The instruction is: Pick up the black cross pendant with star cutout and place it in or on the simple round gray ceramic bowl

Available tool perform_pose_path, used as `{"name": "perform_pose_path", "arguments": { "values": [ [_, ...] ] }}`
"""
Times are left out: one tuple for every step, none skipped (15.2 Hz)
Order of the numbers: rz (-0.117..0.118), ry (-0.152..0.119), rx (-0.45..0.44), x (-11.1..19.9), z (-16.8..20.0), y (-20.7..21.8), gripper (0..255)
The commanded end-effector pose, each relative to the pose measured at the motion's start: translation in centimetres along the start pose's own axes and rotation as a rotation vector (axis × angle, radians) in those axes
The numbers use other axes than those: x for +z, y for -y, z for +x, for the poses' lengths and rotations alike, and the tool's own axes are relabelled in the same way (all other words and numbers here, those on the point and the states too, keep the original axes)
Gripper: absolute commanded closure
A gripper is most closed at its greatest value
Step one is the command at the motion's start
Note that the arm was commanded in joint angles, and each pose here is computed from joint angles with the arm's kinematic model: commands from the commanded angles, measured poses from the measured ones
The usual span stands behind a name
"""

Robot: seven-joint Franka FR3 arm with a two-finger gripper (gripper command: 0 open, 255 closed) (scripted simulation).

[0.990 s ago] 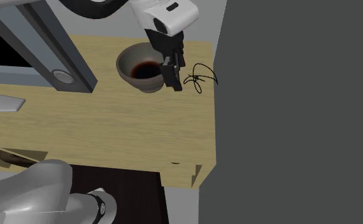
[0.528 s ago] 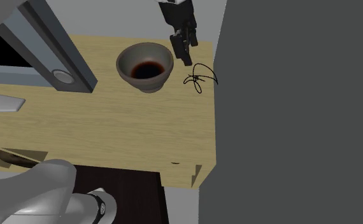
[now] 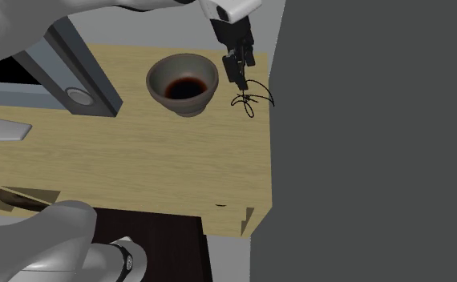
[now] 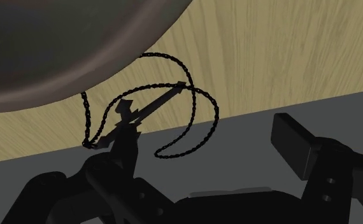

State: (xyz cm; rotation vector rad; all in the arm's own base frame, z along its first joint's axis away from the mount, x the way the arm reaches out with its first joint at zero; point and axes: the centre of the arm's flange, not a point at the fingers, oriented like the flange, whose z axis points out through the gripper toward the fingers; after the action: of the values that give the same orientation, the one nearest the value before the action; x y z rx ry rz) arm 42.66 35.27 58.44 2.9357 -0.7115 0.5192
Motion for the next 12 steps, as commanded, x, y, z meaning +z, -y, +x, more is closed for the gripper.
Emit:
{"name": "perform_pose_path", "arguments": {
  "values": [
    [0.0, 0.0, 0.0, 0.47, 0.06, -0.01, 0],
    [0.0, 0.0, 0.0, 0.47, 0.06, -0.01, 0],
    [0.0, 0.0, 0.0, 0.47, 0.07, -0.01, 0],
    [0.0, 0.0, 0.0, 0.47, 0.07, -0.01, 0],
    [0.0, 0.0, 0.0, 0.47, 0.07, -0.01, 0],
    [0.0, 0.0, 0.0, 0.47, 0.07, -0.01, 0],
    [0.0, 0.0, 0.0, 0.46, 0.06, -0.01, 0],
    [0.0, 0.0, 0.0, 0.46, 0.06, -0.01, 0],
    [0.0, 0.0, 0.0, 0.46, 0.06, -0.01, 255],
    [0.0, 0.0, 0.0, 0.46, 0.06, -0.01, 255],
    [0.0, 0.0, 0.0, 0.46, 0.06, -0.01, 255],
    [0.0, 0.0, 0.0, 0.46, 0.06, -0.01, 255]
  ]
}}
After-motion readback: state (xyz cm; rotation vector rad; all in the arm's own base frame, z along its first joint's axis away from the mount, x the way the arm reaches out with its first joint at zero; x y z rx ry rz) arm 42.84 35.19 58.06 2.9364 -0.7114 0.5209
